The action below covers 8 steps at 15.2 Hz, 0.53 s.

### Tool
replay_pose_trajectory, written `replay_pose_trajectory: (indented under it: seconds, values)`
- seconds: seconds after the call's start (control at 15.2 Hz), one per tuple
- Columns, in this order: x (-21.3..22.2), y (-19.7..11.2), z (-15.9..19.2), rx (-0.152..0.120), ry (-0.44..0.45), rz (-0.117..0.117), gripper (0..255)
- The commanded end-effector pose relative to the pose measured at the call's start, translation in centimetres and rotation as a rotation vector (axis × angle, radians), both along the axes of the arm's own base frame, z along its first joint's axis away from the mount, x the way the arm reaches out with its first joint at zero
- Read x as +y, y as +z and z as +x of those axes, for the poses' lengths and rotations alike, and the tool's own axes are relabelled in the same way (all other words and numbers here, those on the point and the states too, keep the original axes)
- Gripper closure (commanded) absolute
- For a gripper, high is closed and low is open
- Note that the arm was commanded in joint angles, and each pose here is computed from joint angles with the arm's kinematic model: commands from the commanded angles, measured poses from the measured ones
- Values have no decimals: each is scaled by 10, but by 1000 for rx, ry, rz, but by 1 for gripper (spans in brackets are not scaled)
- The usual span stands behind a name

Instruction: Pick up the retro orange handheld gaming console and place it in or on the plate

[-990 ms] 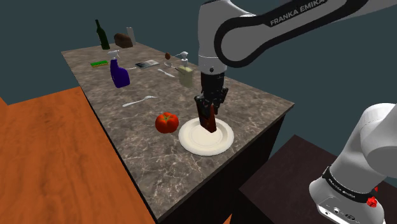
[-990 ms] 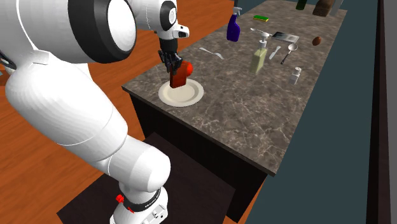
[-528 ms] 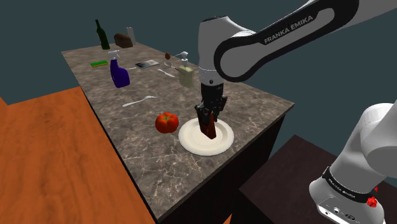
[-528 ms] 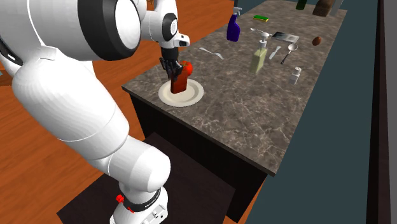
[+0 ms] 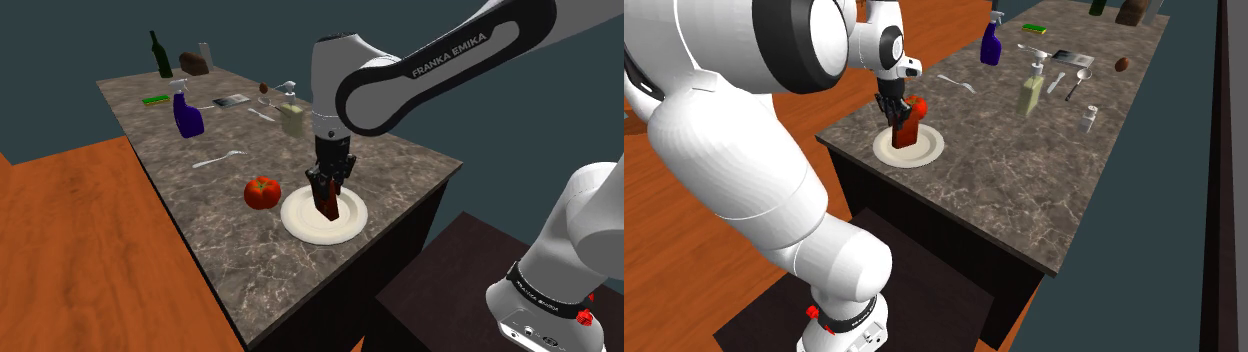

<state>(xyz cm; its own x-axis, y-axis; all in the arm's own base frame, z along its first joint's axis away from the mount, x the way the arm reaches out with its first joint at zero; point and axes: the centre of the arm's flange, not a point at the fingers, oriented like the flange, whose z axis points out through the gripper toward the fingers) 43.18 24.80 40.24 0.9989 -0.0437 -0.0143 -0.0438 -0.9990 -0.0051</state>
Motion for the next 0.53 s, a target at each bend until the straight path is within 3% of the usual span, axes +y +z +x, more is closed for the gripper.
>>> replay_pose_trajectory:
  seconds: [0.0, 0.07, 0.13, 0.46]
  values:
    - [-1, -3, 0, 5, -2, -2, 255]
    - [-1, -3, 0, 5, -2, -2, 255]
    - [-1, -2, 0, 5, -2, -2, 0]
    - [-1, -3, 0, 5, -2, -2, 0]
